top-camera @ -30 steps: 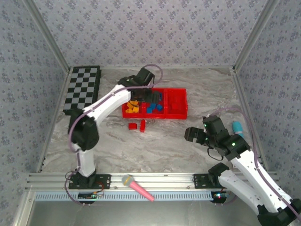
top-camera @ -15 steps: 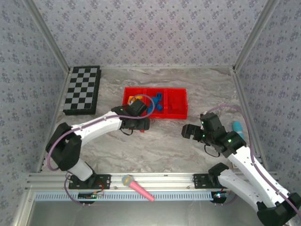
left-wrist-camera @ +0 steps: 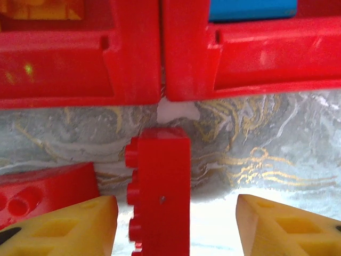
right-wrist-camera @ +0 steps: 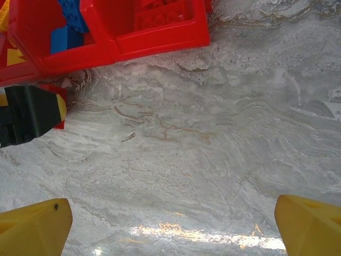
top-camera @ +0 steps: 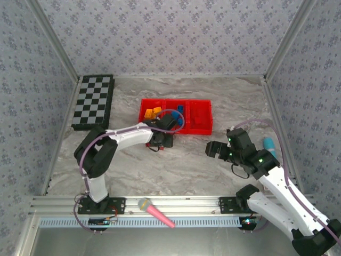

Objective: Sort the legos into containers by color
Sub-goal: Pick up the lego from the center of the table.

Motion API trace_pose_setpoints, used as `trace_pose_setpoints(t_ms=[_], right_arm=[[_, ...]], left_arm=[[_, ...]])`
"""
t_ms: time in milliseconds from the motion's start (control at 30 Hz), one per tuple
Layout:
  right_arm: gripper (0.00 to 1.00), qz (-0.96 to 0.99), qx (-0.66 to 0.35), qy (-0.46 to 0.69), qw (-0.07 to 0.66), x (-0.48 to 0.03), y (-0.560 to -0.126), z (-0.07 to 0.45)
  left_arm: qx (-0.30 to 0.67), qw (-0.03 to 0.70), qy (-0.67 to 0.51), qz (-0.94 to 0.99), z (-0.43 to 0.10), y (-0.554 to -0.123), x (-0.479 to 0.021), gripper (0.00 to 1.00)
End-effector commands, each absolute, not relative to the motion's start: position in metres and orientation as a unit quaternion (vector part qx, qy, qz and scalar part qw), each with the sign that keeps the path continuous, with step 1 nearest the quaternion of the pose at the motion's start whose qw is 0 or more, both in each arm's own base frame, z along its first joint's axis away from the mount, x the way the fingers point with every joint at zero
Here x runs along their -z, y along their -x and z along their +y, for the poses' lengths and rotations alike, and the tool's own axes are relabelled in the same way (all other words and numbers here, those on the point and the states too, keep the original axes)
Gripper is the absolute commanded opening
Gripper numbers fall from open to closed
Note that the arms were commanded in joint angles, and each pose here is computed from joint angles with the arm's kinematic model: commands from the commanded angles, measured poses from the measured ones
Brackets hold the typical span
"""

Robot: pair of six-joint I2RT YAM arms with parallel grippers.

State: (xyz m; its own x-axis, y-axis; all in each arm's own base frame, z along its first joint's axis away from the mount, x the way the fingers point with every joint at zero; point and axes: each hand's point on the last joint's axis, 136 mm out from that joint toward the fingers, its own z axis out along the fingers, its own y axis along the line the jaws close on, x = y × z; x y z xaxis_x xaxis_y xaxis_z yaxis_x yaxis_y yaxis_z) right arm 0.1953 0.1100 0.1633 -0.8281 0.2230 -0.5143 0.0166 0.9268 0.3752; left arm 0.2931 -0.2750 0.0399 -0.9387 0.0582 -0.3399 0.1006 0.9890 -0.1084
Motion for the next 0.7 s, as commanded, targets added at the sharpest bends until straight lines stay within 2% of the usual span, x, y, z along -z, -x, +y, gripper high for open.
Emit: trace_pose_setpoints(t_ms=[0, 300, 467, 667], right_arm=[[1.0, 0.942, -0.171, -0.068, 0.281, -0.158, -0.191, 0.106], [1.0, 0.943, -0.168, -0.07, 0.277, -0.155, -0.188, 0.104], [1.0, 0.944, -0.17, -0.071, 0.272, -0.153, -0.184, 0.103], [1.0, 0.944, -0.17, -0.071, 0.272, -0.154, -0.183, 0.102]], left_arm=[[0.059, 0.179, -0.035, 0.981, -0.282, -0.304, -0.042, 0.56], [0.042, 0.168, -0.032, 0.984, -0.28, -0.304, -0.031, 0.44], [0.048, 0.163, -0.03, 0.985, -0.281, -0.299, -0.029, 0.31], [0.065, 0.165, -0.049, 0.983, -0.295, -0.288, -0.04, 0.24]])
